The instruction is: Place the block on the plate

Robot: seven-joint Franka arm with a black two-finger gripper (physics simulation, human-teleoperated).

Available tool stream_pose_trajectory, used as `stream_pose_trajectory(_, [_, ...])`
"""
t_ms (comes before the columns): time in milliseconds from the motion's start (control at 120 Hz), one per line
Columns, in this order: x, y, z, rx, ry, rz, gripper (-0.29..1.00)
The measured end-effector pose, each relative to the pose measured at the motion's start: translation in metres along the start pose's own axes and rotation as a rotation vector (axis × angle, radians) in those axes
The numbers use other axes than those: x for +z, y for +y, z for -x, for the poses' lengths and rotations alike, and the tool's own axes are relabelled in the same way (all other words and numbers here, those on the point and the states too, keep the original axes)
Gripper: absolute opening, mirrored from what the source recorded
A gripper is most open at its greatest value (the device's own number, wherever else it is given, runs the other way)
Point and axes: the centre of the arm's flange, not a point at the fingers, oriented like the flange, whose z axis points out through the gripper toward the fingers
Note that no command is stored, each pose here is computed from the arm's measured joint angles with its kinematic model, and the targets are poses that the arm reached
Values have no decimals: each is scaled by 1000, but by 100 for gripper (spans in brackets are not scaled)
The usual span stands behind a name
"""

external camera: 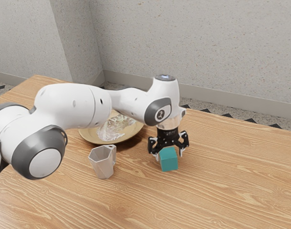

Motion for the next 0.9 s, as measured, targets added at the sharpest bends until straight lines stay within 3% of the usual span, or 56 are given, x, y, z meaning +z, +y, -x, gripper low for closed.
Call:
stream_pose_trajectory(150, [5,0,-1,5,0,-3,69])
stream_pose_trajectory(492, [2,-4,-7,13,9,0,45])
stream_pose_trajectory(900, [-48,-8,-13,16,38,51,40])
